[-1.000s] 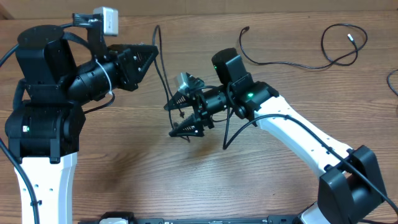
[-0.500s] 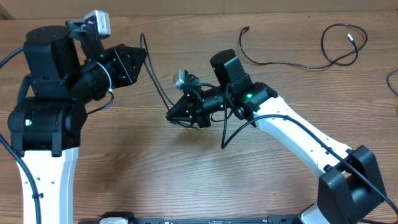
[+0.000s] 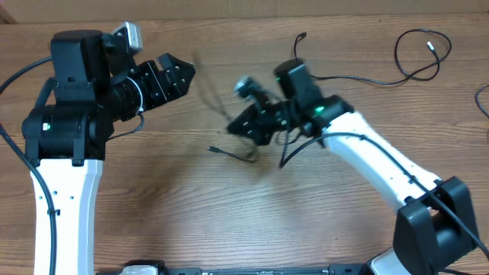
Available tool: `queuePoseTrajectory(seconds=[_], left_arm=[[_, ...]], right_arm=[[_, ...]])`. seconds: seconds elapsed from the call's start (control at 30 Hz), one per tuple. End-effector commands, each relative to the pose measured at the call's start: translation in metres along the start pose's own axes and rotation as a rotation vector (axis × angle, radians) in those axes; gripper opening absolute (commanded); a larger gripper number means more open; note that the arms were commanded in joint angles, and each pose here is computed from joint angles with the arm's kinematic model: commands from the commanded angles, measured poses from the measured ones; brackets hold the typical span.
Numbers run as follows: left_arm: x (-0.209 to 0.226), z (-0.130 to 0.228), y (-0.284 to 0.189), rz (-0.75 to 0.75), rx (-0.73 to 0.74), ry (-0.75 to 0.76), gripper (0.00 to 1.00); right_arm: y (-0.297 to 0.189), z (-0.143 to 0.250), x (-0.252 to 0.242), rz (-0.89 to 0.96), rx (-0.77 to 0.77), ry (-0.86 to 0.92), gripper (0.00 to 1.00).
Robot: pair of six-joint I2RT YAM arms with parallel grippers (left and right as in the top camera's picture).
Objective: Untangle cables
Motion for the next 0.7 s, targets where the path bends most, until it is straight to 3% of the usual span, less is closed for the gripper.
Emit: queuePoseTrajectory(seconds=[0.0,0.3,0.43,0.67], left_arm=[[0.01,-0.002,0.008,-0.079,0.013,-0.023,1.0],[0.025,0.0,0.029,-0.15,0.094,-0.071,1.0],[0.032,-0.001,0.041,-0.172,0.129,-0.089,1.0],[0.045,-0.003,0.066,-0.209,0.187,-0.121,0.99]], right_arm=[[-0.058,-0.003,-0.028,0.227,-0.065,0.076,0.04],[-0.244,0.015,-0.073,0.699,-0.316,0.265,0.04],[-0.313,0.05,-0.071,0.861,-0.393,0.392,0.04],[-0.323,0.114,-0.072,0.893,-0.296,0.722,0.04]])
Point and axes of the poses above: each gripper's point midway between its finger pads, its own y axis out along the fingers, its own x axis along the line the jaws close on, z = x × y, the point moved 9 cm from there along -y, back along the fingers, and after that the axes turned 4 degrees about -y, right-handed, at the moved point
